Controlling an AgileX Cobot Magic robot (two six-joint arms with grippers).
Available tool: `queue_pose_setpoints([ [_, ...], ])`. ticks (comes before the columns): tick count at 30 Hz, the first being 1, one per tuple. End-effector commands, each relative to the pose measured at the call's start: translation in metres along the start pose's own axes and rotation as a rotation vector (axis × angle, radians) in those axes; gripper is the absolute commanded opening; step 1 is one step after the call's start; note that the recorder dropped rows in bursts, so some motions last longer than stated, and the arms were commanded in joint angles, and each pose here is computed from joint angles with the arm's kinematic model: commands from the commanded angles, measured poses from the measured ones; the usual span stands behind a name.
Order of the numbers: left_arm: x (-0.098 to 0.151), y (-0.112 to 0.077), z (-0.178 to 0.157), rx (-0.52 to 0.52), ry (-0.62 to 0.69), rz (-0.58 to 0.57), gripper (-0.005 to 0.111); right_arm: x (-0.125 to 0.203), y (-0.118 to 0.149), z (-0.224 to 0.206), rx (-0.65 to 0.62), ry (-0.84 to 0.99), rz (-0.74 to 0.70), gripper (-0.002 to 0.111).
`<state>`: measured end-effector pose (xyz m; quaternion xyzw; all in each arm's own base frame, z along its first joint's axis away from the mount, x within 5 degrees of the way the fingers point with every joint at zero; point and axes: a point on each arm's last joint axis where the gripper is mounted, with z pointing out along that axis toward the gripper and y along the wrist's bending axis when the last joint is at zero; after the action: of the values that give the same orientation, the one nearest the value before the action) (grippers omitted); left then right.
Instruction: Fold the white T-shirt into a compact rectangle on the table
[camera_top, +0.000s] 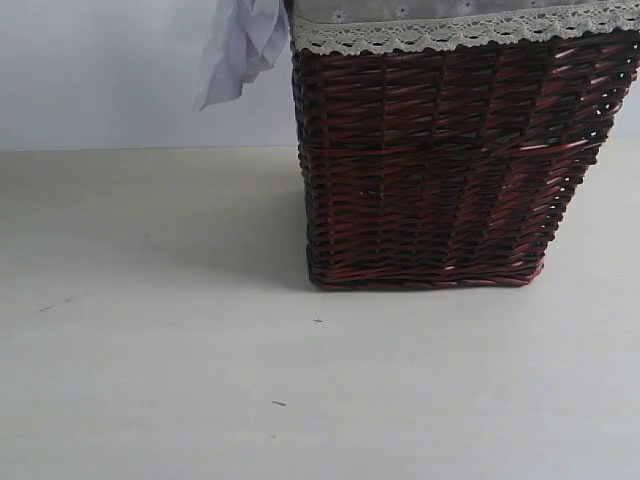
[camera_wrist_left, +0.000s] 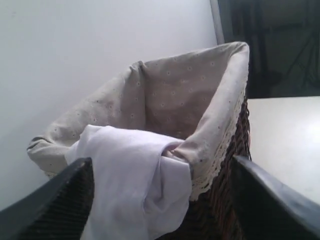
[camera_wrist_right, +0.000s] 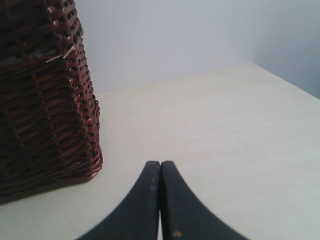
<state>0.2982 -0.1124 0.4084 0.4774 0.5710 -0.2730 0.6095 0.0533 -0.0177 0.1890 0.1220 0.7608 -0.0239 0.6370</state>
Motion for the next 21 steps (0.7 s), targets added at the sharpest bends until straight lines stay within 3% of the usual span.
queue_pose_setpoints([
  [1, 0.013, 0.012, 0.028, 0.09, 0.07, 0.092, 0.074, 0.0, 0.0, 0.0, 0.003, -0.006, -0.011, 0.0],
  [5, 0.032, 0.019, 0.05, 0.124, 0.121, 0.179, 0.074, 0.0, 0.0, 0.0, 0.003, -0.006, -0.011, 0.0],
  [14, 0.074, 0.023, 0.087, 0.133, 0.174, 0.253, 0.074, 0.0, 0.0, 0.0, 0.003, -0.006, -0.011, 0.0],
  [18, 0.082, 0.032, 0.096, 0.027, 0.175, 0.194, 0.072, 0.0, 0.0, 0.0, 0.003, -0.006, -0.011, 0.0],
  [21, 0.079, 0.041, 0.098, -0.08, 0.129, 0.108, 0.058, 0.0, 0.0, 0.0, 0.003, -0.006, -0.011, 0.0],
])
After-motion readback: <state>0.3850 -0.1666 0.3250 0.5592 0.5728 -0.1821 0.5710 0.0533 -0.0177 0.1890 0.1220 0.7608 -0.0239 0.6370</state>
